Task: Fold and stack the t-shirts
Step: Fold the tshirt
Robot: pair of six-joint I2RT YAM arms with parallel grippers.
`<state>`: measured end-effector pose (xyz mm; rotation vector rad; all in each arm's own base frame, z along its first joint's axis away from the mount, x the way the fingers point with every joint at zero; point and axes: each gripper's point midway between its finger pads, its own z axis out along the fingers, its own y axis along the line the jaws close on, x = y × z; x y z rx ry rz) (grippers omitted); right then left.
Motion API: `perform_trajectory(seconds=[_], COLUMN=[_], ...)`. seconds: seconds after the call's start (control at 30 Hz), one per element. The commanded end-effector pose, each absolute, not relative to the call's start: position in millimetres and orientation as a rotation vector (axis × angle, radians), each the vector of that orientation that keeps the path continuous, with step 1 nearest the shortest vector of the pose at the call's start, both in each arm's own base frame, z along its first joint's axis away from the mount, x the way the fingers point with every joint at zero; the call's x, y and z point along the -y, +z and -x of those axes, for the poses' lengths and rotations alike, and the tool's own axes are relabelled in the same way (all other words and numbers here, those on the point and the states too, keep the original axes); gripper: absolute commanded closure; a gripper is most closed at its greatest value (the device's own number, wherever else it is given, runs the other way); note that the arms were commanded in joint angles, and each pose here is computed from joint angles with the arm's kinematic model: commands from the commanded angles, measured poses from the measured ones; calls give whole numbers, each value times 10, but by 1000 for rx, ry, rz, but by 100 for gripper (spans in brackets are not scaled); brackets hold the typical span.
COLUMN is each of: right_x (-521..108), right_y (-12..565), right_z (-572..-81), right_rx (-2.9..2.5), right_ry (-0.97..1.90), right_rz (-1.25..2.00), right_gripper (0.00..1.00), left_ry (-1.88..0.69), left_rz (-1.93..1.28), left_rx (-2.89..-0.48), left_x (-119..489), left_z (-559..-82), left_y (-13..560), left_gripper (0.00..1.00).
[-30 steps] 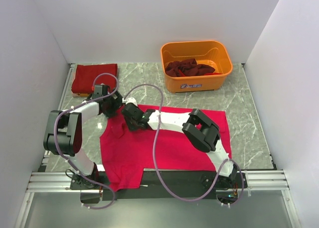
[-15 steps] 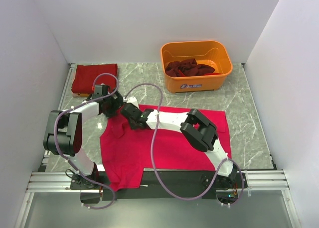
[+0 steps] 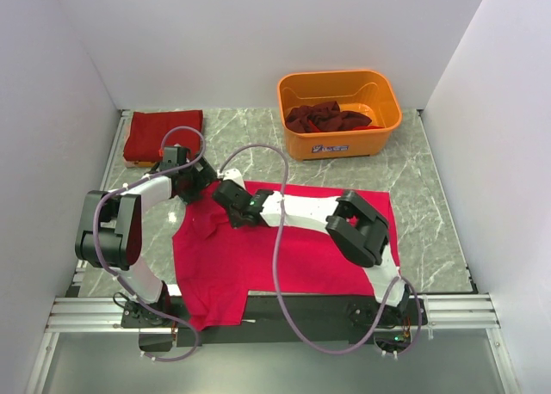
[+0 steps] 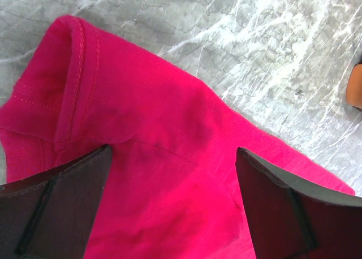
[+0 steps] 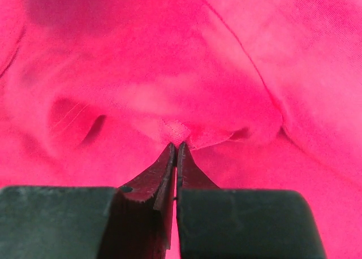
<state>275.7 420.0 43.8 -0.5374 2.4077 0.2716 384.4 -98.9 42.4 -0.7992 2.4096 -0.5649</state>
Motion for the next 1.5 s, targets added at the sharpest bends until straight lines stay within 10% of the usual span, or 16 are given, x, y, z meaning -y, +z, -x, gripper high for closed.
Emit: perform_trajectory(seconds=[0.0, 0.7, 0.83, 1.0, 1.47], right_x=[-4162, -3979, -3829, -3040, -486], right_y=[854, 863, 1052, 969, 452], right_z=[-2673, -2141, -2184, -2548, -3194], right_rx=[-2363, -2497, -2464, -2515, -2533], right_ry=[317, 472, 489, 399, 77], right_rz=[511, 657, 633, 320, -553], right_gripper=[100, 84, 50, 26, 23], left_ry=[-403, -338, -330, -334, -302], left_rz=[840, 818, 815, 806, 797], left_rx=[-2507, -2553, -2550, -2552, -2556], left_x=[790, 731, 720, 725, 681], left_z=[-3639, -3615, -3618, -3611, -3559], left_y=[132, 113, 130, 148, 149], left_gripper=[1, 1, 1, 1, 0])
